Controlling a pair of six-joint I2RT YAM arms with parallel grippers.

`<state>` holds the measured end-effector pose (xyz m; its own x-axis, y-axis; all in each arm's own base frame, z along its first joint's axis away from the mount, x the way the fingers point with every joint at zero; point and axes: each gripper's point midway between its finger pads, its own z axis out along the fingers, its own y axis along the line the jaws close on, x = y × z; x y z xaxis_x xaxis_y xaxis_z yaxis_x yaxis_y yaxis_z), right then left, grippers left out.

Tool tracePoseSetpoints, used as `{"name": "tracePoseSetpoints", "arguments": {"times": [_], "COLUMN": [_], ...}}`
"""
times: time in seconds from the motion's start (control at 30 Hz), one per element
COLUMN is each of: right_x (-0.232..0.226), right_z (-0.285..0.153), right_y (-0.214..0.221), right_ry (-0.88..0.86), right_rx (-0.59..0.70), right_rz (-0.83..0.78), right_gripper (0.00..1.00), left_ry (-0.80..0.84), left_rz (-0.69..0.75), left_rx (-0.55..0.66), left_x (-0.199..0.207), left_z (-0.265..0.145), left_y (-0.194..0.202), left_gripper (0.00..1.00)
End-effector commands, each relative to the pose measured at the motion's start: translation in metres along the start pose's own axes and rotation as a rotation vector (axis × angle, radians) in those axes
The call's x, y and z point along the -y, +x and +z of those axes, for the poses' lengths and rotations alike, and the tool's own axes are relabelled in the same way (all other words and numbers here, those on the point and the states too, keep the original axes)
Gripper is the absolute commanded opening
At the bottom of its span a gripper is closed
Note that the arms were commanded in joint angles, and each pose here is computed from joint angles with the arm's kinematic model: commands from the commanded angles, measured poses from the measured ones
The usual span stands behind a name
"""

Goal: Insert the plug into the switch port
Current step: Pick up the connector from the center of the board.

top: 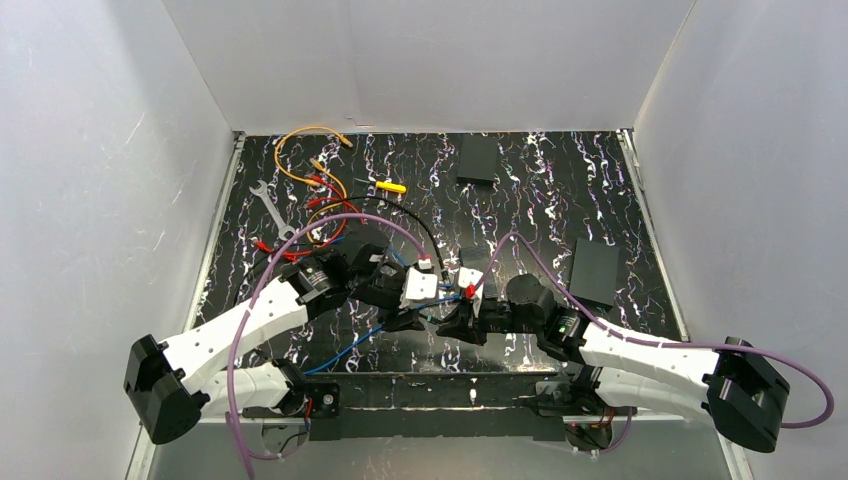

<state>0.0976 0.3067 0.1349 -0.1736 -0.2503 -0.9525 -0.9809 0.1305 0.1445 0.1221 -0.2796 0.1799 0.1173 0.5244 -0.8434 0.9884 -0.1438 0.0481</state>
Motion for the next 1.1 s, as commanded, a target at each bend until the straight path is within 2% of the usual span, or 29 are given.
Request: {"name": "tracePoseSetpoints", "arguments": {"times": [0.0, 0.3, 0.63, 0.8, 0.9, 1.0, 1.07], "right_x": [-0.004, -0.004, -0.003, -0.001, 0.000, 0.004, 0.009], "right_z": [0.003, 0.003, 0.004, 0.004, 0.004, 0.004, 0.003], "right_y": [-0.027, -0.027, -0.027, -0.027, -0.027, -0.027, -0.028], "right_ry": [-0.027, -0.028, -0.025, -0.015, -0.007, 0.019, 0.049], "right_rx": [0.067, 0.067, 0.069, 0.068, 0.068, 0.071, 0.079], "right_rz": [-0.038, -0.033, -0.030, -0.027, -0.021, -0.009, -0.004], "right_gripper": [0.01, 0.01, 0.01, 0.01, 0.01, 0.01, 0.01], "left_ry": [0.014, 0.030, 0.036, 0.037, 0.040, 0.010, -0.042], "left_rz": [0.034, 0.053, 0.064, 0.056, 0.040, 0.007, -0.011], "left_rx": [-0.002, -0.033, -0.055, -0.061, -0.062, -0.067, -0.076], "left_x": [-0.002, -0.001, 0.001, 0.001, 0.001, -0.004, -0.012], "left_z": [0.000, 0.010, 0.017, 0.019, 0.021, 0.022, 0.021], "left_y": [-0.007, -0.001, 0.005, 0.006, 0.007, 0.007, 0.007], "left_gripper": [0.51, 0.36, 0.30, 0.23, 0.15, 0.00, 0.00]}}
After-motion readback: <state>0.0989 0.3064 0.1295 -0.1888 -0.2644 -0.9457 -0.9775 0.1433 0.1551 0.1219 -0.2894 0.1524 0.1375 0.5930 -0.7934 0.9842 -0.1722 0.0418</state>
